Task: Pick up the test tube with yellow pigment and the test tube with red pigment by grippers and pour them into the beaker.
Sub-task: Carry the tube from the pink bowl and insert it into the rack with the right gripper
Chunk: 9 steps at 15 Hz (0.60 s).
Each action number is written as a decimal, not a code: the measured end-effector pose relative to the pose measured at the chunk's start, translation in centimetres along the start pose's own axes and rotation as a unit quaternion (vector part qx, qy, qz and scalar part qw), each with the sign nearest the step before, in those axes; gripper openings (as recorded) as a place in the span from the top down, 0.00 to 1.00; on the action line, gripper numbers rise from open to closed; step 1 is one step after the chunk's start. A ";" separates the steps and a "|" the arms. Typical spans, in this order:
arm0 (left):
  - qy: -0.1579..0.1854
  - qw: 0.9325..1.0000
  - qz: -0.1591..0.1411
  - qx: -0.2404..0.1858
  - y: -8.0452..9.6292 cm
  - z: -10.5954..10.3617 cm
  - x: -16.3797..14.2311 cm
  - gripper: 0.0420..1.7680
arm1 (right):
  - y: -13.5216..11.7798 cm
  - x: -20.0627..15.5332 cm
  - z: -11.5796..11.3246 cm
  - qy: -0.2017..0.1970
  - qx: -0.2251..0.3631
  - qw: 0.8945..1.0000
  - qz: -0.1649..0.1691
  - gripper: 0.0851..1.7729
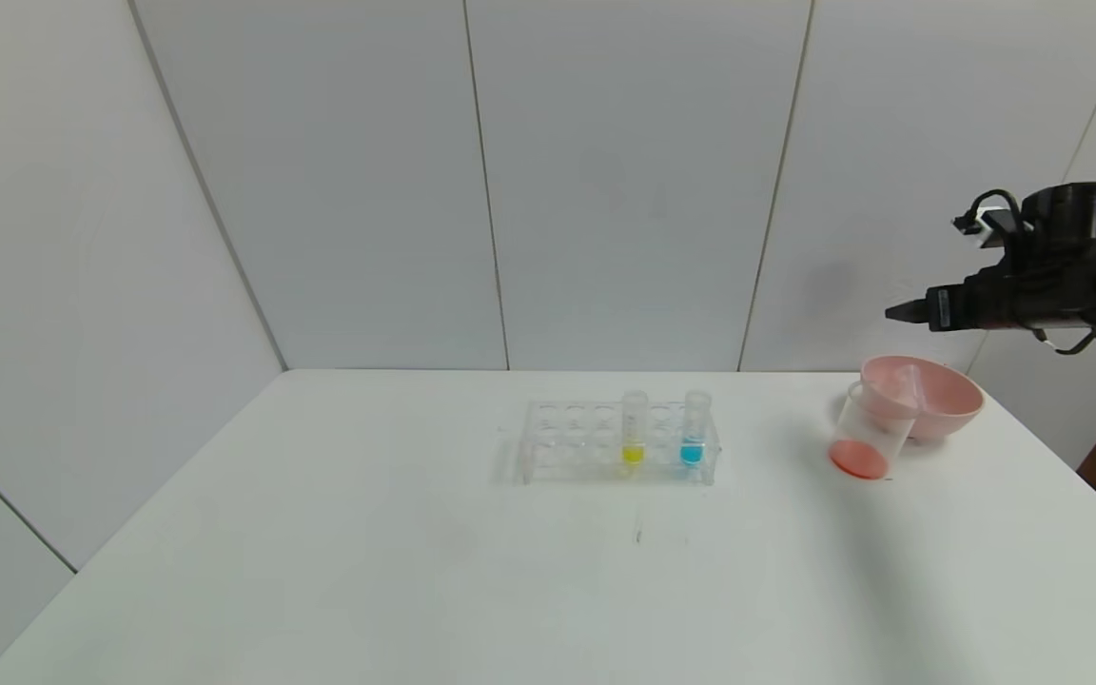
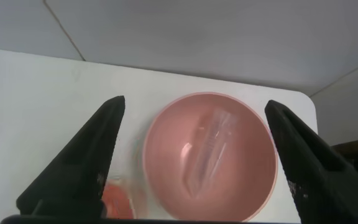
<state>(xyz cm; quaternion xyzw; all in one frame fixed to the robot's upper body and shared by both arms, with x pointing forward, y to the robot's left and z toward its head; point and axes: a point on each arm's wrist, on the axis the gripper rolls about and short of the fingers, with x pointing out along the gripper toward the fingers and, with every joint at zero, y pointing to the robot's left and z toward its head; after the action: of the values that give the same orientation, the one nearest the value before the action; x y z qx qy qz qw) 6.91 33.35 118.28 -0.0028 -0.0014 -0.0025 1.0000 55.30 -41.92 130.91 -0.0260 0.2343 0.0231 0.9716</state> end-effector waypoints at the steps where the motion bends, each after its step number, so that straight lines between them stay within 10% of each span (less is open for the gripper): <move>1: 0.000 1.000 0.000 0.000 0.0 0.0 0.0 0.00 | 0.6 -0.9 0.3 -0.004 0.003 1.000 0.003 0.09; 9: 0.000 1.000 0.000 0.000 0.0 0.0 0.0 0.00 | 8.7 -9.0 -1.0 -0.066 -0.019 0.996 0.061 0.05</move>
<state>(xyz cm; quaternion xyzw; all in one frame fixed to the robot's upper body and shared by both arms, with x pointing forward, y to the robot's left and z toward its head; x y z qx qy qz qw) 6.91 33.35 118.27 -0.0029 -0.0012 -0.0025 1.0000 46.35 -33.63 133.83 -0.0280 0.1699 0.0883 0.9811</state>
